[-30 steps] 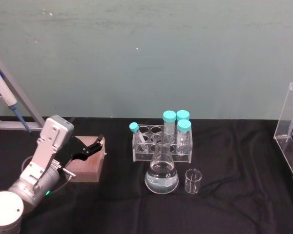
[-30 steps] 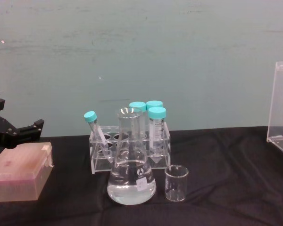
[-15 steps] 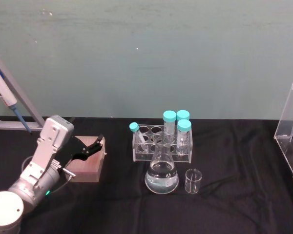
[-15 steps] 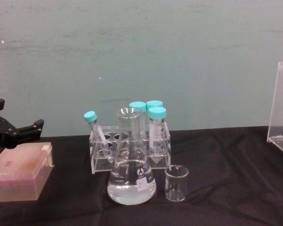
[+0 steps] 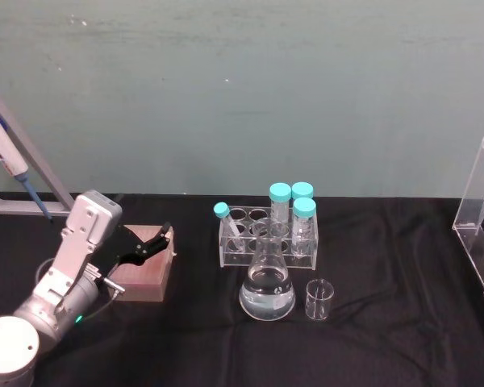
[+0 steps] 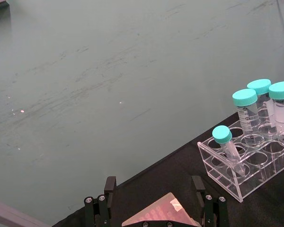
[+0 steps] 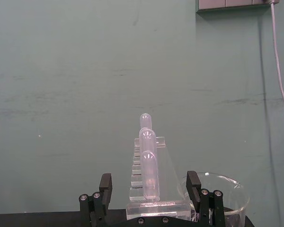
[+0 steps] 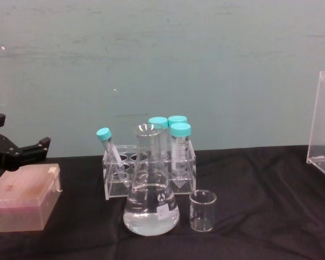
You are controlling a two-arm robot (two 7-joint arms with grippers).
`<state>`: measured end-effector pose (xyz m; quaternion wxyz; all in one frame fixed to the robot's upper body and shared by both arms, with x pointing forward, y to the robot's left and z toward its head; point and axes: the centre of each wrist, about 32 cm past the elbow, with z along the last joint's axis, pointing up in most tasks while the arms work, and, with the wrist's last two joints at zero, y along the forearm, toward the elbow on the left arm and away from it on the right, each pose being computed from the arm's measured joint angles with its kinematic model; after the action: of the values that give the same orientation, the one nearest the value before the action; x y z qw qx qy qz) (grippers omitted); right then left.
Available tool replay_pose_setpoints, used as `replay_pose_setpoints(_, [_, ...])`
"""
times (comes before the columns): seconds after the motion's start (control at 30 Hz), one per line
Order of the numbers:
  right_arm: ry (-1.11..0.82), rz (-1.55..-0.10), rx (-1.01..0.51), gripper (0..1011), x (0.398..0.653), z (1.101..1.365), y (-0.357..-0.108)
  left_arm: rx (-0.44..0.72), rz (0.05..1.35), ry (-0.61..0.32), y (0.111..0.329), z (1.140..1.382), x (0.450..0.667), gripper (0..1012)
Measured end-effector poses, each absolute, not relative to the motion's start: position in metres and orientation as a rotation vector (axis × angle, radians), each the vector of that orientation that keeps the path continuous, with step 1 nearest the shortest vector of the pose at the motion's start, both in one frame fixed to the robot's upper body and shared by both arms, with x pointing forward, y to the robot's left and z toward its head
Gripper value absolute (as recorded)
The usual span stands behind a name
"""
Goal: Place the experimental apparatus aside using one hand.
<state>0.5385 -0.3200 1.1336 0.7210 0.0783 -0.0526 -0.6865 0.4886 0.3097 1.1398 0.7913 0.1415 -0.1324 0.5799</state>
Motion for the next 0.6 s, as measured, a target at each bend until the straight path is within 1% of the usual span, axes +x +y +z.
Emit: replay_pose_setpoints(0.6, [-0.155,-1.520,0.155,1003,0.5361,1.1363,-0.3152,0.304,1.248,-0.285,0.3097,1.1398,0.4886,1000])
